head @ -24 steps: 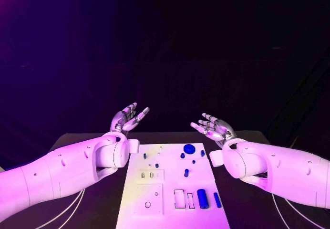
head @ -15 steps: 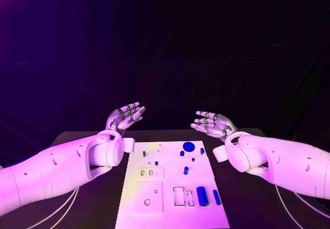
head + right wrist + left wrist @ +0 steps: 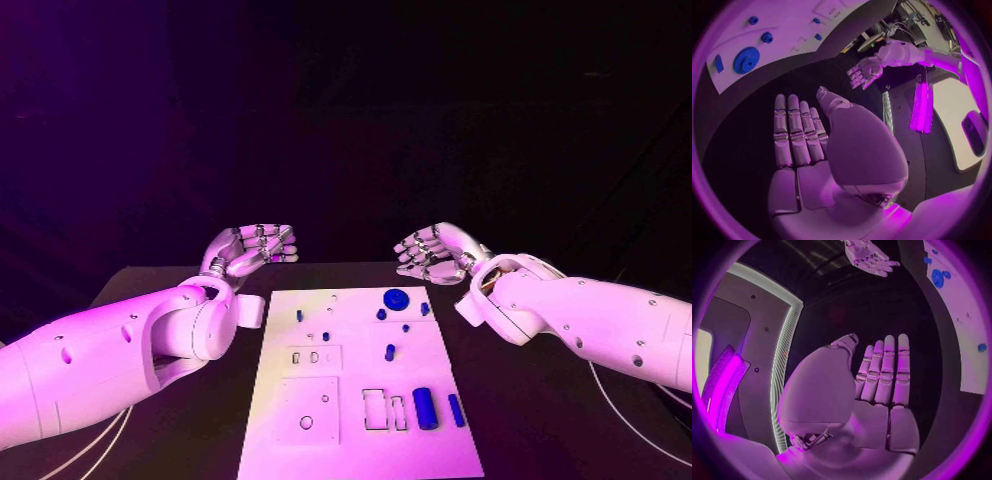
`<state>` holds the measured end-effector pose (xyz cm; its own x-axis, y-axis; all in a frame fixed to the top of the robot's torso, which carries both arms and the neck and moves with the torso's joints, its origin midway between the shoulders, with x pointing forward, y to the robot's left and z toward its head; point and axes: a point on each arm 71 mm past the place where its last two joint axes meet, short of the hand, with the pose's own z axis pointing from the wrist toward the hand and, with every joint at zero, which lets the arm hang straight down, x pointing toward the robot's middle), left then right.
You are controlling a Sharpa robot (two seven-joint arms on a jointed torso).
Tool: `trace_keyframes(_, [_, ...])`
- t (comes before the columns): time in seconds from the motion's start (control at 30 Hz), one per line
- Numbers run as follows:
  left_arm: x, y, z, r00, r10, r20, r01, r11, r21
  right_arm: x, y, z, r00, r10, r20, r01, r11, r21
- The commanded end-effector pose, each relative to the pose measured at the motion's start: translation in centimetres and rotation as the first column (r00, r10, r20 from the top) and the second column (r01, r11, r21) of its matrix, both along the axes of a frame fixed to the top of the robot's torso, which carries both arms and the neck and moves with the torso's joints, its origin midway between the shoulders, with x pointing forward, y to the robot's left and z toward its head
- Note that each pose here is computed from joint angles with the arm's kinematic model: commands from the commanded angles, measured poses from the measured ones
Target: Assemble the parts on the task board
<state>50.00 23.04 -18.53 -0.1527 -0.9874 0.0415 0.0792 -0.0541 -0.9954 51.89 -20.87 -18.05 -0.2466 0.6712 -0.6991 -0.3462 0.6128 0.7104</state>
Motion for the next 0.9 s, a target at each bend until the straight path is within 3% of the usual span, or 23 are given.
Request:
trace_keyframes(0.03, [-0.64, -0.7, 0.90, 0.995, -0.098, 0.037, 0.097, 0.995, 0.033, 0.1, 0.5, 0.3, 0.997, 0.063, 0.051, -0.051, 0.975, -0.218])
trace_keyframes(0.23, [-1.93, -0.9, 2.03, 0.985, -0.168, 0.046, 0.166, 0.985, 0.053, 0.2, 1.1, 1.0, 0.991, 0.114, 0.077, -0.077, 0.922, -0.379])
trace_keyframes(0.47, [-3.68, -1.3, 2.99, 0.964, -0.262, 0.048, 0.259, 0.964, 0.060, -0.1, 2.4, 1.2, 0.975, 0.191, 0.115, -0.097, 0.828, -0.553])
trace_keyframes(0.63, [-4.12, -1.4, 3.21, 0.957, -0.285, 0.048, 0.282, 0.957, 0.060, -0.1, 3.0, 1.0, 0.969, 0.211, 0.126, -0.091, 0.784, -0.614])
trace_keyframes(0.9, [-4.18, -1.5, 3.23, 0.955, -0.294, 0.045, 0.292, 0.955, 0.061, 0.0, 3.6, 0.6, 0.968, 0.219, 0.121, -0.088, 0.748, -0.658])
